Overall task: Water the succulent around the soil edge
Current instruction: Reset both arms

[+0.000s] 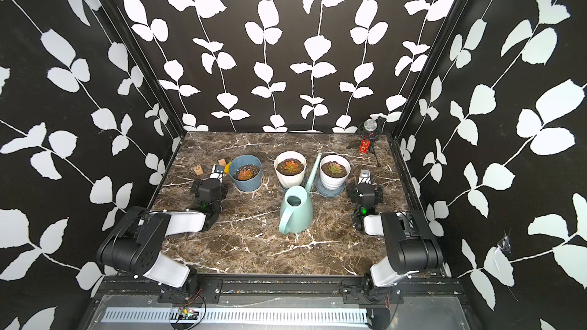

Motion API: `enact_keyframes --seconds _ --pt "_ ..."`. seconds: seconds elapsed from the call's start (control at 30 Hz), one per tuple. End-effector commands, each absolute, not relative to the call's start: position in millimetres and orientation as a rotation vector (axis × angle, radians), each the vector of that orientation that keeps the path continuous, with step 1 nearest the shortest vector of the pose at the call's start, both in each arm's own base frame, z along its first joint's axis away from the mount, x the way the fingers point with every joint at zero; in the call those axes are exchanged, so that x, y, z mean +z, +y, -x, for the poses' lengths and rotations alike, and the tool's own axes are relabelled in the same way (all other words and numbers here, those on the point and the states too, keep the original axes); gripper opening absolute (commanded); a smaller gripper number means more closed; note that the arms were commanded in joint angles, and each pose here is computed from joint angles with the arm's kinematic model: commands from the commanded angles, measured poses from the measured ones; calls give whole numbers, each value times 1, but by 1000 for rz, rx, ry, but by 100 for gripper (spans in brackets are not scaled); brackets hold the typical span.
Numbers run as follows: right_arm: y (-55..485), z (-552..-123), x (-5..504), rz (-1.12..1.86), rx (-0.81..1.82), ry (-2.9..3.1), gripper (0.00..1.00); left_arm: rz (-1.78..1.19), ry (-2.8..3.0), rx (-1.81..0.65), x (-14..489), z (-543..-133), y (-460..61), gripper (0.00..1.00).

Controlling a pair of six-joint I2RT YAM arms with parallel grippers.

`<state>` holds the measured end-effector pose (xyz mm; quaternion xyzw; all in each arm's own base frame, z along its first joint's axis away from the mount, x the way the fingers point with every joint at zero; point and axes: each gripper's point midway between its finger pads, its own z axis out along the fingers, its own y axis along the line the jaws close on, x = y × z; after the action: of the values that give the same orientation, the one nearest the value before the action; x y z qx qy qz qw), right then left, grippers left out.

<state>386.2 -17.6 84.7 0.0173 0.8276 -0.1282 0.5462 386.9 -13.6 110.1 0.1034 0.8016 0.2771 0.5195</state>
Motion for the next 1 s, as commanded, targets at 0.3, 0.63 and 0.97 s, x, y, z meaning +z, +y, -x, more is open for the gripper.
enact_keyframes --seconds 0.3,0.63,0.97 --pt "-17 -391 94 -43 -278 1926 99 -173 1760 450 128 -389 -28 94" --pt "-17 -391 94 -42 -274 1927 99 -13 1889 294 100 -396 9 98" --pt "-23 -389 95 -73 -294 1917 99 -15 1889 296 99 -395 9 99"
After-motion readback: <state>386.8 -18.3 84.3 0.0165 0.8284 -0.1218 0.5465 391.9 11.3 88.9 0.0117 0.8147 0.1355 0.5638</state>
